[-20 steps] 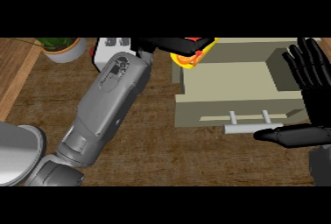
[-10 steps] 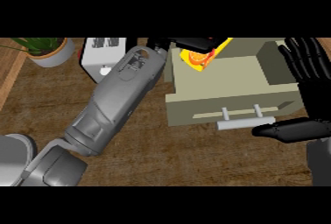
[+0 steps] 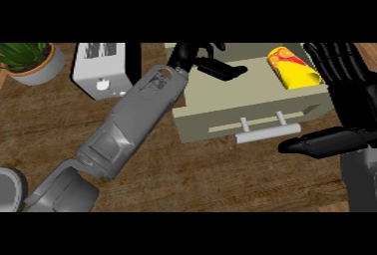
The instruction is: Pick up the cup, place it into the drawer and close the drawer
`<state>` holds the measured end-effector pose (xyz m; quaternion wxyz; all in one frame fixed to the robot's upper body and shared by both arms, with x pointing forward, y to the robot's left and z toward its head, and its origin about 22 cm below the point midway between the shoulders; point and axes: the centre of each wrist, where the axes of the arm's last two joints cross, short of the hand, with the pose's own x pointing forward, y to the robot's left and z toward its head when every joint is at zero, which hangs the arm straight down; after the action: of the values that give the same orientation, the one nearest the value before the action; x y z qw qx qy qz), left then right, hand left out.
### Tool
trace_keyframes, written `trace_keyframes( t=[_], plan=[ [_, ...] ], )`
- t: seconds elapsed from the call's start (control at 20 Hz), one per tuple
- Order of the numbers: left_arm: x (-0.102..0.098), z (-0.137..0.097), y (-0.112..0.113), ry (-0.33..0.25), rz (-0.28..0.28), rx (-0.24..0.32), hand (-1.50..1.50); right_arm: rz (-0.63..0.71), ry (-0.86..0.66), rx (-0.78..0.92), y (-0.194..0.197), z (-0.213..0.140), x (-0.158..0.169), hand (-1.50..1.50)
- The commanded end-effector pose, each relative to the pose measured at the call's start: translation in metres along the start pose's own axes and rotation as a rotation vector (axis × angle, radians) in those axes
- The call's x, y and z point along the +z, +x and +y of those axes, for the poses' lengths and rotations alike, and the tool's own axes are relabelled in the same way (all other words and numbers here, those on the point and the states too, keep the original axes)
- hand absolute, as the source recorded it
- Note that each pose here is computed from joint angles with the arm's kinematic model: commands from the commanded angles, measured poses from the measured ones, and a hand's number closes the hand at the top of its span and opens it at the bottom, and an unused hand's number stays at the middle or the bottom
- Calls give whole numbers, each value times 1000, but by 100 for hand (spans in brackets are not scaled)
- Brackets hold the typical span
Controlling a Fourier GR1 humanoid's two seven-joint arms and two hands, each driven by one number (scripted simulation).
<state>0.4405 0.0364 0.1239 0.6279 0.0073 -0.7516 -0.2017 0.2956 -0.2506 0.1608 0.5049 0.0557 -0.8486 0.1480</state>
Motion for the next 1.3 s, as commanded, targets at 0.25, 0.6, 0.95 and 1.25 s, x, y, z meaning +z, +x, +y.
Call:
trace_keyframes(
  t=[0.25, 0.6, 0.95, 1.25],
  plan=[
    [6, -1, -9, 32, -55, 196, -150, -34, 195, -145, -3, 27, -11, -150],
    [4, -1, 8, 82, -219, 363, -150, 24, 553, -166, -2, 42, -14, 150],
    [5, 1, -1, 181, -215, 369, -150, 264, 710, 173, -12, 41, 12, -150],
    [16, 3, -28, 182, -206, 409, -150, 329, 650, 432, -35, 49, 23, -150]
  ],
)
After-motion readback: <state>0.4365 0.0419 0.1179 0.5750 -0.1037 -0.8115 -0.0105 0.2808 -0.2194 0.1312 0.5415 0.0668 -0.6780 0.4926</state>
